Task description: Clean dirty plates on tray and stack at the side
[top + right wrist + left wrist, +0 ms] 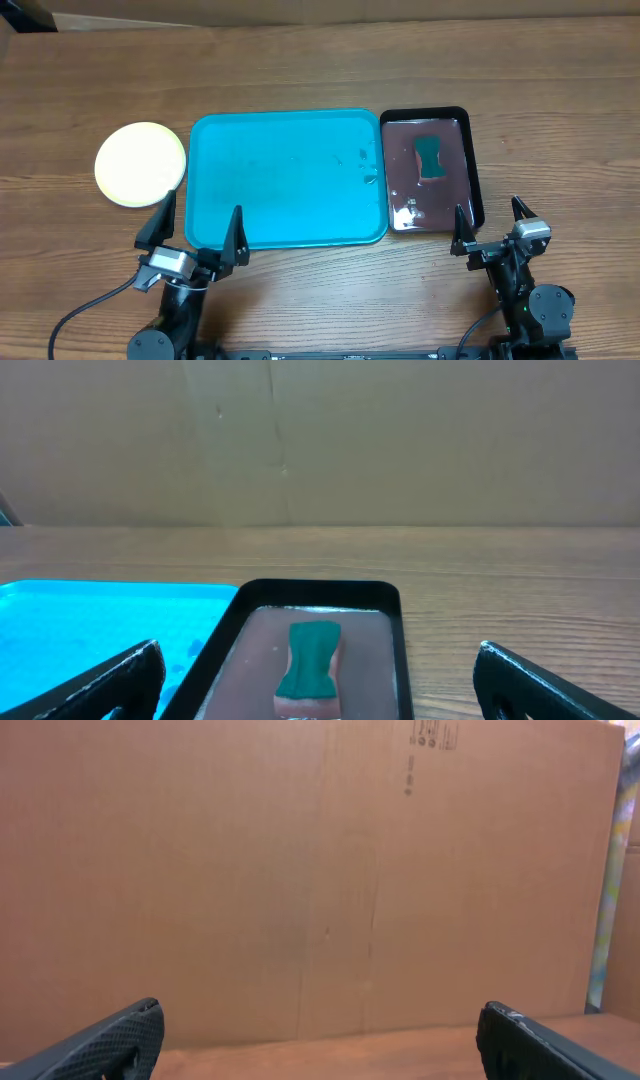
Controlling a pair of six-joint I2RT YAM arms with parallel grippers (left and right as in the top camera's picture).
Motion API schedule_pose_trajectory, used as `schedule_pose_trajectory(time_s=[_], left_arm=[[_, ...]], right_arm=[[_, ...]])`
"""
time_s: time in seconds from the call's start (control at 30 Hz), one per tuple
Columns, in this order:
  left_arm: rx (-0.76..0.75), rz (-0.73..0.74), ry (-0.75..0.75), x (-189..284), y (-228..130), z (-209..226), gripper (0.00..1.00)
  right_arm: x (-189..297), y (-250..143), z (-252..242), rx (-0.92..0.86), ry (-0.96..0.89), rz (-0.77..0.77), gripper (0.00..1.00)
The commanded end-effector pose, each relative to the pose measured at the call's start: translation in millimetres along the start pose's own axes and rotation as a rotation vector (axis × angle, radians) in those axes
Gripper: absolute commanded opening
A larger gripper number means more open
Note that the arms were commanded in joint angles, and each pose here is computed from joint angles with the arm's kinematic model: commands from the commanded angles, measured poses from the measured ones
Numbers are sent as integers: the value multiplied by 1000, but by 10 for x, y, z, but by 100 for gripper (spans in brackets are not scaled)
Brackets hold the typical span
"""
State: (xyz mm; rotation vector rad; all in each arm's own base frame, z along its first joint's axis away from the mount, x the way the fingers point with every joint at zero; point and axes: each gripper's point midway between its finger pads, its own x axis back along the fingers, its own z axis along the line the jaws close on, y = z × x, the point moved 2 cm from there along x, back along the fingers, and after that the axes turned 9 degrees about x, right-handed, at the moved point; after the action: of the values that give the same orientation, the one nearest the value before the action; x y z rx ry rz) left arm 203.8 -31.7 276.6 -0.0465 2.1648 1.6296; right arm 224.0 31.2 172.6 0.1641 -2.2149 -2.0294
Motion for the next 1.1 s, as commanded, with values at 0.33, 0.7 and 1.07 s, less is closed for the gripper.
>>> schedule_pose_trajectory(time_s=[0.33, 0.7, 1.07], left_arm=[[66, 269, 215, 168, -844, 433, 100], [11, 364, 308, 279, -1044, 591, 100], [11, 364, 308, 279, -1045, 591, 100]], right_arm=[[-1, -17, -23, 5, -14, -4, 100], [-1, -17, -23, 5, -14, -4, 100], [-1, -17, -23, 4, -14, -4, 100]])
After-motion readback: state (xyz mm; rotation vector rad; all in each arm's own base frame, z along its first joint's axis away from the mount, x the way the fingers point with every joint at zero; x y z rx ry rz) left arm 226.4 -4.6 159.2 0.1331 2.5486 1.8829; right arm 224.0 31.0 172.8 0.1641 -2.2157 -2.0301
